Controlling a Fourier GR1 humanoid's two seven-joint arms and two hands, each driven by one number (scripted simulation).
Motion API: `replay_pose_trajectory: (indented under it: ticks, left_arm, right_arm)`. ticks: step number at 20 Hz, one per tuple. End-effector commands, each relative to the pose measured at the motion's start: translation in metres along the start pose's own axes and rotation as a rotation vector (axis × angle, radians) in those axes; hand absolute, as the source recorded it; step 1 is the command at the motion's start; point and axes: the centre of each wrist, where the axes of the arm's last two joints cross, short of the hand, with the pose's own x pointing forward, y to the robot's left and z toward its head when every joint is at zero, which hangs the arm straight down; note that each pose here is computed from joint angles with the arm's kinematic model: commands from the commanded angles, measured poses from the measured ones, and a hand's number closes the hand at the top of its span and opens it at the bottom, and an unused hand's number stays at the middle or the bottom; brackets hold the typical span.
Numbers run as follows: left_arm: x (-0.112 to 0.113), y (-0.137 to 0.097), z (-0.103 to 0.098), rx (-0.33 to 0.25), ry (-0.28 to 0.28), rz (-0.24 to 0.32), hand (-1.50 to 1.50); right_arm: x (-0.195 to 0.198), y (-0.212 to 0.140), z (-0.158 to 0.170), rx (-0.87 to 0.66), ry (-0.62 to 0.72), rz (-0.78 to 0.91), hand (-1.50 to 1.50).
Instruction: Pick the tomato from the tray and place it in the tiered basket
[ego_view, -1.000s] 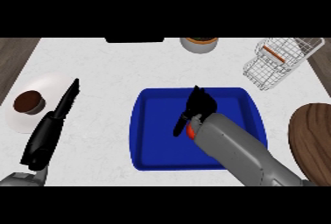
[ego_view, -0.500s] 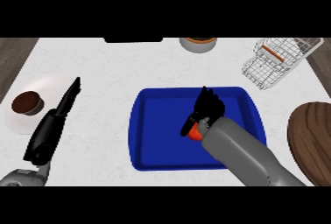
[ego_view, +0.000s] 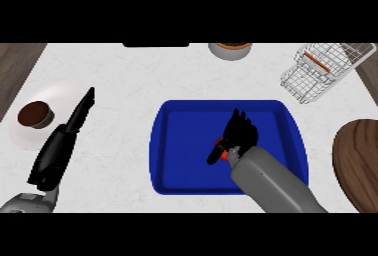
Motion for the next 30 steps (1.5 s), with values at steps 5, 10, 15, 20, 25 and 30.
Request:
replay_pose_trajectory:
  ticks: [5, 10, 15, 20, 25, 30]
  left_arm:
    - [-0.006, -0.005, 0.003, 0.007, -0.022, -0.016, 0.00]
    - [-0.003, -0.008, -0.001, -0.010, -0.006, 0.001, 0.00]
    - [-0.001, -0.014, -0.017, -0.012, -0.017, 0.008, 0.00]
    - [-0.005, 0.017, -0.006, -0.003, -0.020, 0.024, 0.00]
    - [0.000, -0.001, -0.013, 0.006, -0.019, -0.010, 0.00]
    - [-0.008, 0.008, 0.005, 0.042, 0.029, -0.014, 0.00]
  right_arm:
    - [-0.003, -0.005, -0.010, -0.036, 0.205, -0.058, -1.50]
    - [0.006, 0.027, 0.016, -0.004, 0.208, -0.055, -1.50]
    - [-0.007, 0.033, 0.003, 0.029, 0.141, -0.140, 1.50]
    - [-0.005, 0.029, -0.009, -0.070, 0.053, -0.077, 1.50]
    - [0.003, 0.005, -0.008, -0.189, 0.005, -0.066, 1.50]
    - [-0.130, -0.043, -0.077, -0.323, 0.149, 0.058, 1.50]
